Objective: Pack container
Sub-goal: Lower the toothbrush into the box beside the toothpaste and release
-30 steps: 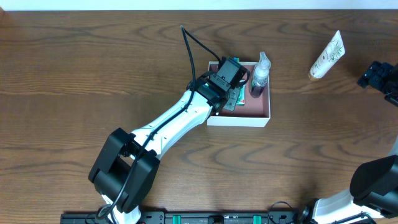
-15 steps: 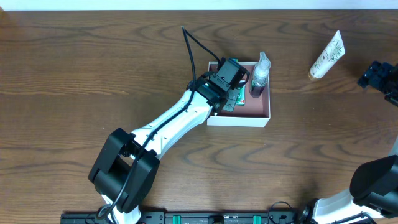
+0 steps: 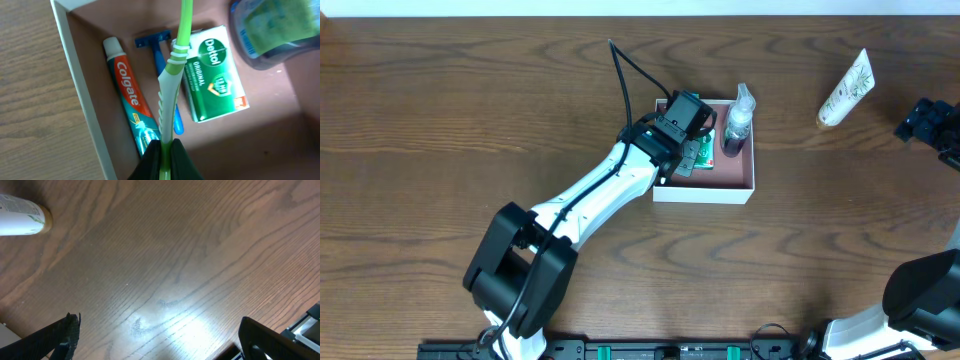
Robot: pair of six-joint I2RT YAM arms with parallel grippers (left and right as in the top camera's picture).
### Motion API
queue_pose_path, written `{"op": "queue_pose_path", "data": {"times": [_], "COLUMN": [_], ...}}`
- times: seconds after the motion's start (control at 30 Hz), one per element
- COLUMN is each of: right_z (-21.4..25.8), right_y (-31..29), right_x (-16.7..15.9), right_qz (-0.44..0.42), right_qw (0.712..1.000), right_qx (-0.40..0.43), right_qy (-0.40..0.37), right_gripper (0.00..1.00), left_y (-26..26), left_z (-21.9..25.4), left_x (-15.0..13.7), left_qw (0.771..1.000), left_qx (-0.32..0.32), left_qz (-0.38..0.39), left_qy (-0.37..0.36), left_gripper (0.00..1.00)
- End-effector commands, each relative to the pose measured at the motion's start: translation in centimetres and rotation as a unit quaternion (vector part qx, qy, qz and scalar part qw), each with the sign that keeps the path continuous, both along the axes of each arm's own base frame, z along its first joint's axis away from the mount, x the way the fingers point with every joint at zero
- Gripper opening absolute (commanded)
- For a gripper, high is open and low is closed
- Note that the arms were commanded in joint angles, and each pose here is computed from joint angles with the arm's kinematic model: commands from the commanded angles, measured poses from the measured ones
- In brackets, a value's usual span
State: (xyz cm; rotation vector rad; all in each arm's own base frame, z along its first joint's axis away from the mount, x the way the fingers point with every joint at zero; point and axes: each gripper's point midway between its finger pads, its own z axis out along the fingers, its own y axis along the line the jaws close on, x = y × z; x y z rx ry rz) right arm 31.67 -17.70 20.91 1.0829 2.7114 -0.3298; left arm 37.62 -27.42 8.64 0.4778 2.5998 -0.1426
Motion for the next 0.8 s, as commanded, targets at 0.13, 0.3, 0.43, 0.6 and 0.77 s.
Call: {"op": "queue_pose_path", "data": {"times": [0.13, 0.3, 0.43, 0.6, 0.77], "right_z": [-0.02, -0.02, -0.02, -0.02, -0.02], "right_y": [-0.21, -0.21, -0.21, -0.21, -0.21], "right_x": [-0.07, -0.07, -0.07, -0.07, -0.07], "right_qz": [-0.009, -0.009, -0.009, -0.009, -0.009], "right_qw": [1.0, 1.0, 1.0, 1.0, 1.0], "right_qx": [-0.001, -0.001, -0.001, -0.001, -0.001], "right_qy": [-0.002, -0.002, -0.002, -0.002, -0.002], "right_gripper": [0.99, 0.99, 0.99, 0.99, 0.99], "left_y": [0.46, 0.4, 0.39, 0.39, 0.4], "left_z": [-2.21, -2.17, -2.16, -2.23, -2.24], "left_x": [0.17, 0.24, 0.26, 0.25, 0.25], "left_qw": [1.0, 1.0, 1.0, 1.0, 1.0], "left_qx": [0.016, 0.015, 0.015, 0.015, 0.016], "left_qz": [0.014, 0.014, 0.014, 0.014, 0.014], "left_qy": [0.016, 0.015, 0.014, 0.015, 0.015], "left_gripper": [0.06, 0.07, 0.13, 0.13, 0.13]}}
